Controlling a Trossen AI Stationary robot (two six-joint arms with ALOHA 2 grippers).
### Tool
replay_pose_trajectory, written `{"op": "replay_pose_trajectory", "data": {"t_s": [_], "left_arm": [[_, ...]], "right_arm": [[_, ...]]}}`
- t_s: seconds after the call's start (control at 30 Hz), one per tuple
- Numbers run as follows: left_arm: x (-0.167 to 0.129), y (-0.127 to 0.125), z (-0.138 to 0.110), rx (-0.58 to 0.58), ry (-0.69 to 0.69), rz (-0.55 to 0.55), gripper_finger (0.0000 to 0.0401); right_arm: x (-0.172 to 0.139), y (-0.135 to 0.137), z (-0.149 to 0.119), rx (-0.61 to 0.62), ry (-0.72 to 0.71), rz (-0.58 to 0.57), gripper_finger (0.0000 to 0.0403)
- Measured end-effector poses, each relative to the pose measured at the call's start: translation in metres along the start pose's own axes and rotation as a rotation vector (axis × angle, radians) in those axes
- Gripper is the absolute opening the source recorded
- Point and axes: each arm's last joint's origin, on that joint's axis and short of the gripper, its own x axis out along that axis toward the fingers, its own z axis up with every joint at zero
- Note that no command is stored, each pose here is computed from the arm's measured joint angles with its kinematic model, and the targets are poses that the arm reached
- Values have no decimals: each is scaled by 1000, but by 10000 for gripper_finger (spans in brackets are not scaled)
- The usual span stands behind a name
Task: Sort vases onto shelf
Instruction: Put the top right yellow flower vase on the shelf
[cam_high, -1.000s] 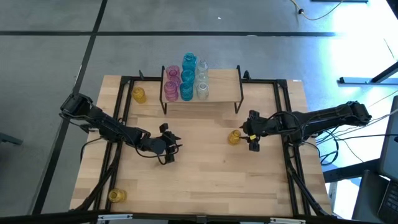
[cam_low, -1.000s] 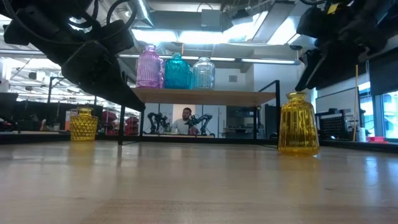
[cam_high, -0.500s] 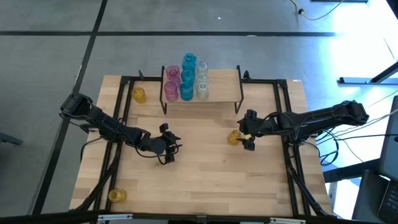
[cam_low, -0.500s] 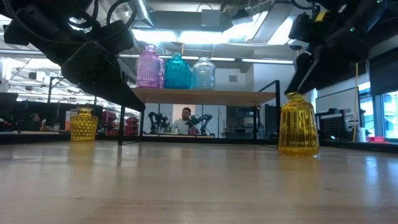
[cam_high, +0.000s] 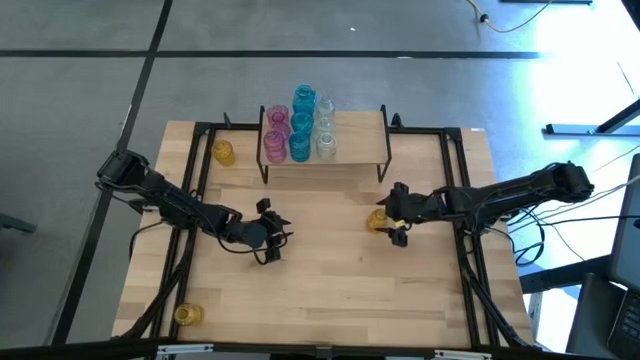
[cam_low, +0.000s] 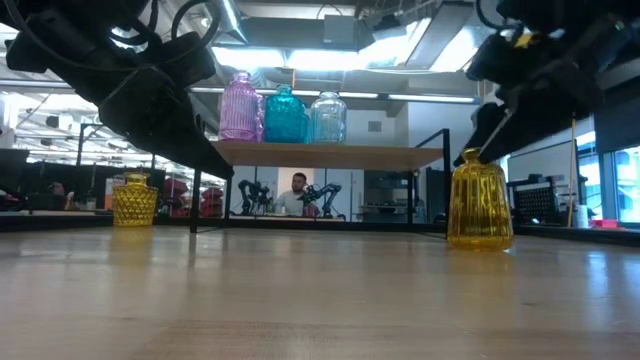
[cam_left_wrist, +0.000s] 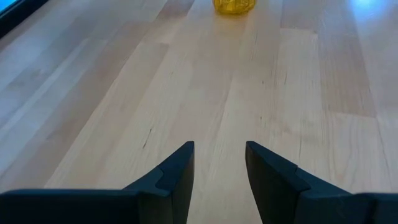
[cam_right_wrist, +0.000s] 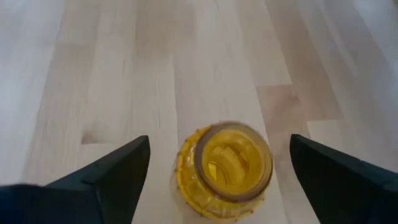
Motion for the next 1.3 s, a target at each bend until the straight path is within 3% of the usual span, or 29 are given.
{"op": "replay_pose_trajectory", "data": {"t_s": [0.33, 0.53, 0.97, 1.3], "left_arm": [[0, 0, 0, 0, 0, 0, 137], [0, 0, 0, 0, 0, 0, 137], [0, 0, 0, 0, 0, 1, 137], [0, 0, 0, 8, 0, 1, 137]], "right_arm": [[8, -1, -28, 16, -230, 16, 283], [12, -4, -46, 25, -346, -31, 234], [11, -4, -48, 14, -381, -22, 135], [11, -6, -49, 13, -381, -84, 132]]}}
